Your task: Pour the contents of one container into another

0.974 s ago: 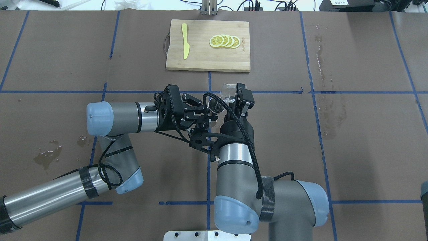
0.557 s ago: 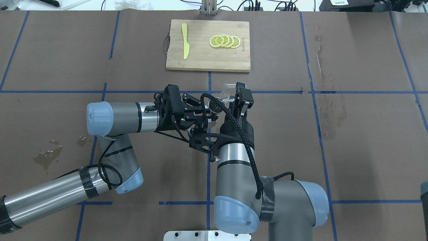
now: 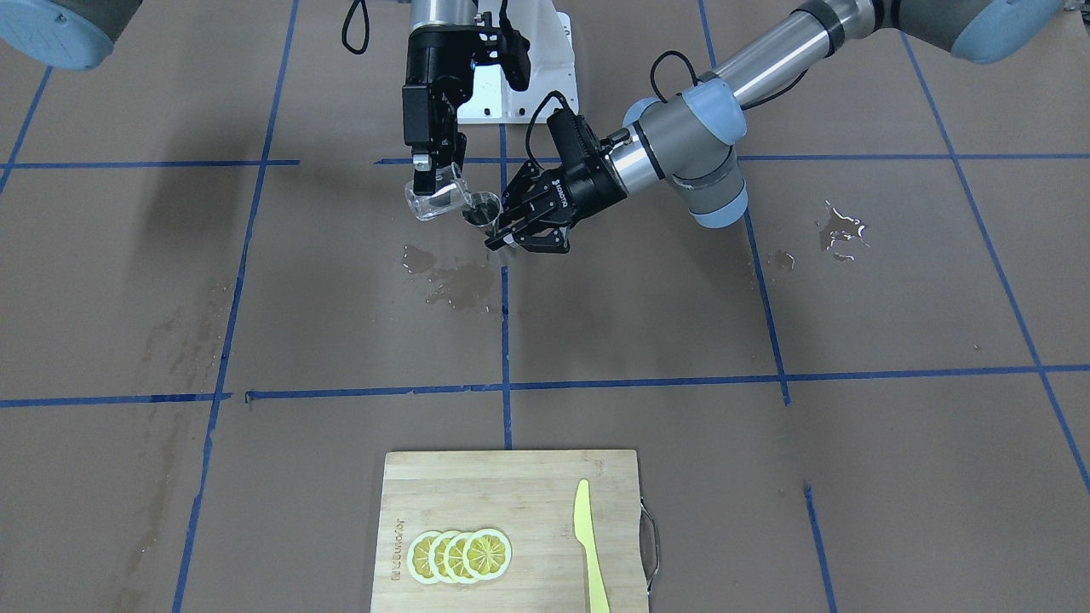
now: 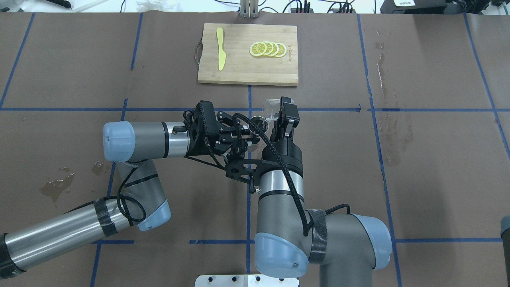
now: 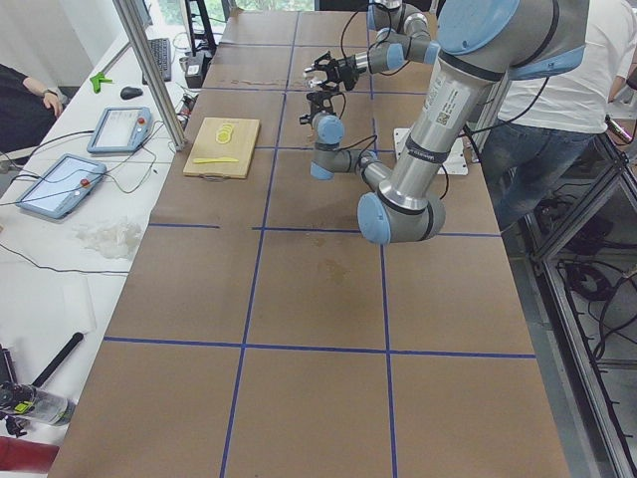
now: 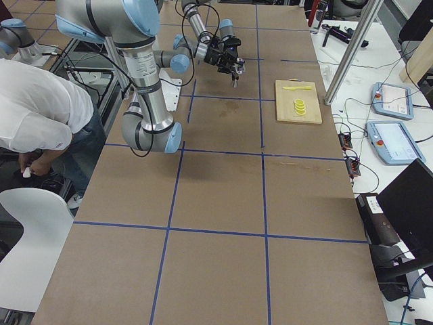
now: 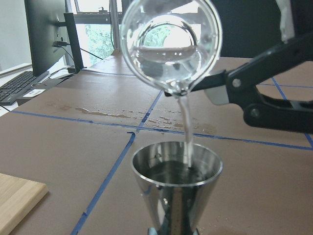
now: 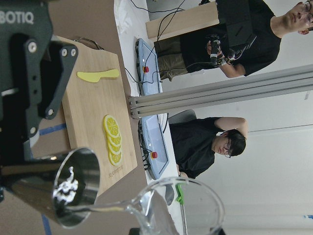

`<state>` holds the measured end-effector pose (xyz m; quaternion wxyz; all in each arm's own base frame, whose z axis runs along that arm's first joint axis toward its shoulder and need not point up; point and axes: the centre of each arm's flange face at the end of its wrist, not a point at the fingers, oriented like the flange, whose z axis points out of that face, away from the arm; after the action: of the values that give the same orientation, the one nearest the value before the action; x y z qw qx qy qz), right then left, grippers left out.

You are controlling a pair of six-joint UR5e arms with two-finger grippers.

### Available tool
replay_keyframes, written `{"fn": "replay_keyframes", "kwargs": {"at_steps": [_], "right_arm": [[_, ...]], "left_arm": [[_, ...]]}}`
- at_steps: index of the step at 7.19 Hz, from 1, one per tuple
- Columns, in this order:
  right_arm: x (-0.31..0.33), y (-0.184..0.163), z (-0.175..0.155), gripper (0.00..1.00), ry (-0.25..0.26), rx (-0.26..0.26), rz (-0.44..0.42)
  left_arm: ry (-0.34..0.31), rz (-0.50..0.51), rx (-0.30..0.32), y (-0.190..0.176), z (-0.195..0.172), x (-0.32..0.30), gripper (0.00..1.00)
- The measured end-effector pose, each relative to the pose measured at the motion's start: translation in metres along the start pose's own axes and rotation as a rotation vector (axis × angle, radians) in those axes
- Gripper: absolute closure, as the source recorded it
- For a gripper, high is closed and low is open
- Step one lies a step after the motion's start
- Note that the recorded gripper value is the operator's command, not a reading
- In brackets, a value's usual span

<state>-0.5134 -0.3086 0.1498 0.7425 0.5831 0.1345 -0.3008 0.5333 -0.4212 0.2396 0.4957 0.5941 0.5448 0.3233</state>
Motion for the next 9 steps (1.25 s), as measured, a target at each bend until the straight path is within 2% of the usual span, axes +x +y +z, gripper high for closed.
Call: {"fn": "replay_keyframes", "kwargs": {"at_steps": [6,9], "right_arm": [[0.0036,-0.0018,-0.0007,1.00,0.021,0.003,-0.066],[0.0106,-0.0052,-0.0035,1.00,0.015,0.015,0.014]], "left_arm": [[0.000,0.000,0.001,-0.0007,-0.0002,0.0002,1.00],[0.000,0.000,0.001,-0.0004,-0.0001,0.0001,1.00]]}}
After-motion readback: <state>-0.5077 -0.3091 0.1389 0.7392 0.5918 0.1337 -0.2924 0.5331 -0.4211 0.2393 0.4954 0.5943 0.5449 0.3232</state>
